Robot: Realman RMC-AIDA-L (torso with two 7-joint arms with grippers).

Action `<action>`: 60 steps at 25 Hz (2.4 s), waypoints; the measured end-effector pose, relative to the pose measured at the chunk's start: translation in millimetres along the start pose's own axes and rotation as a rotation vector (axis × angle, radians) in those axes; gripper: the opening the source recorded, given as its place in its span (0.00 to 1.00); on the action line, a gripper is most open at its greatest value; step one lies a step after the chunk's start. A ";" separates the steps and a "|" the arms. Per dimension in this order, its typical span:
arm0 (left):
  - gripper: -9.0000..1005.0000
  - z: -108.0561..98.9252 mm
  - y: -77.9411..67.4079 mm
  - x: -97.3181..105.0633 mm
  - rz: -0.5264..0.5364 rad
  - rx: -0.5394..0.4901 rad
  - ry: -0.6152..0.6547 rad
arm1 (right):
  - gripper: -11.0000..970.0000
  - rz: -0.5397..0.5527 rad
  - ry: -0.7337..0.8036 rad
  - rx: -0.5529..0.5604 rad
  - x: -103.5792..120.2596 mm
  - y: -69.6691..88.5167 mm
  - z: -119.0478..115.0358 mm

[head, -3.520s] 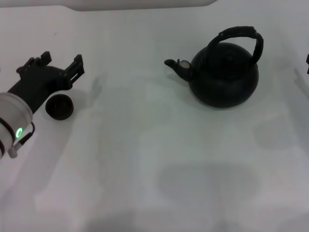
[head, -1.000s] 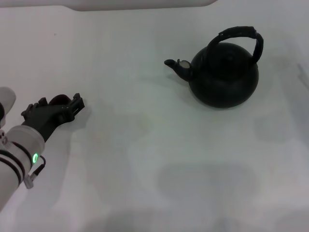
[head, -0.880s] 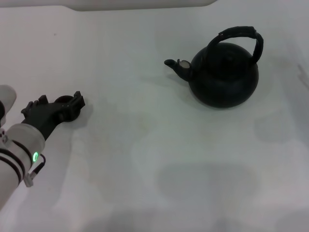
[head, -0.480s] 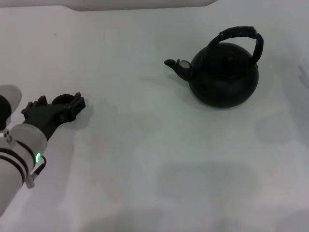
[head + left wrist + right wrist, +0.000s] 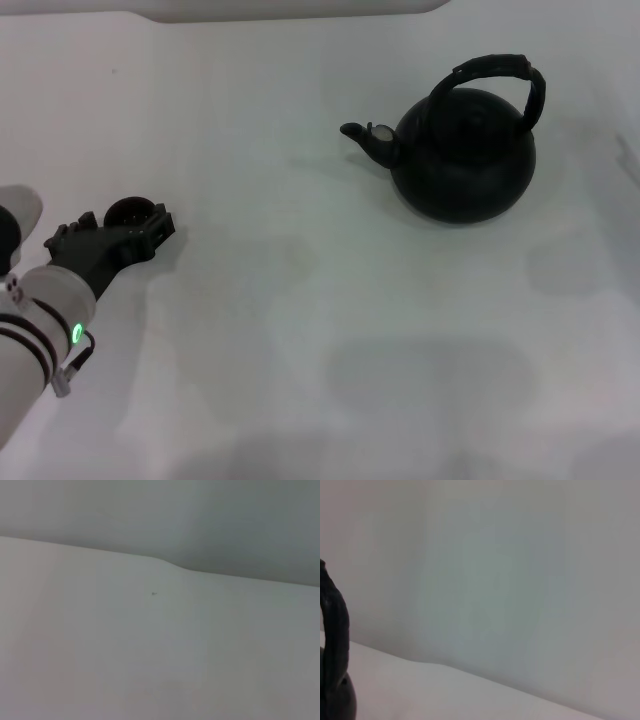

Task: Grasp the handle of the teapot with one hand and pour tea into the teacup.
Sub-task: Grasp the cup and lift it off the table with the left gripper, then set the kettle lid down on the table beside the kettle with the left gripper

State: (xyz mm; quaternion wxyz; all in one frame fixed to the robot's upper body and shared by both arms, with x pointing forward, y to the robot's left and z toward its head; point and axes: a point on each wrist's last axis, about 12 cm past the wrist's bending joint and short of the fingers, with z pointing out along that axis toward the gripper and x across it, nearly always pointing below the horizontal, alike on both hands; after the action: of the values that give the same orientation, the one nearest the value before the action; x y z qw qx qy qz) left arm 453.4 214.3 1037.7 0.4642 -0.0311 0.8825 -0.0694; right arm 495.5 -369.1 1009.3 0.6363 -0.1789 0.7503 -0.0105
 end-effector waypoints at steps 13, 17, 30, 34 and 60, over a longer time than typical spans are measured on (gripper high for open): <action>0.89 10.4 -3.7 -5.7 -0.007 0.021 0.006 | 0.84 0.000 -0.001 -0.002 0.0 0.4 -0.3; 0.89 11.4 -3.7 -6.5 -0.017 0.024 0.008 | 0.84 0.002 -0.006 0.001 -0.1 0.0 -1.3; 0.77 17.0 -4.5 -6.8 -0.037 0.050 0.065 | 0.84 -0.001 -0.013 0.003 -1.9 -1.1 0.5; 0.72 16.3 -7.0 -10.3 -0.019 0.057 0.053 | 0.84 -0.003 -0.012 0.004 -2.0 -1.9 0.5; 0.71 47.3 -23.5 -59.5 0.322 0.492 -0.194 | 0.84 -0.007 -0.018 -0.009 -1.3 2.7 -0.4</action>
State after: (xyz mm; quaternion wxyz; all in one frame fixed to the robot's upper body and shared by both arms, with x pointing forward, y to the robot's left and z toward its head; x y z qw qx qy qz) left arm 525.8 193.7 1063.3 0.5450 0.2159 0.7842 -0.2034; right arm 494.6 -366.4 1010.0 0.6421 -0.1845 0.7440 -0.0081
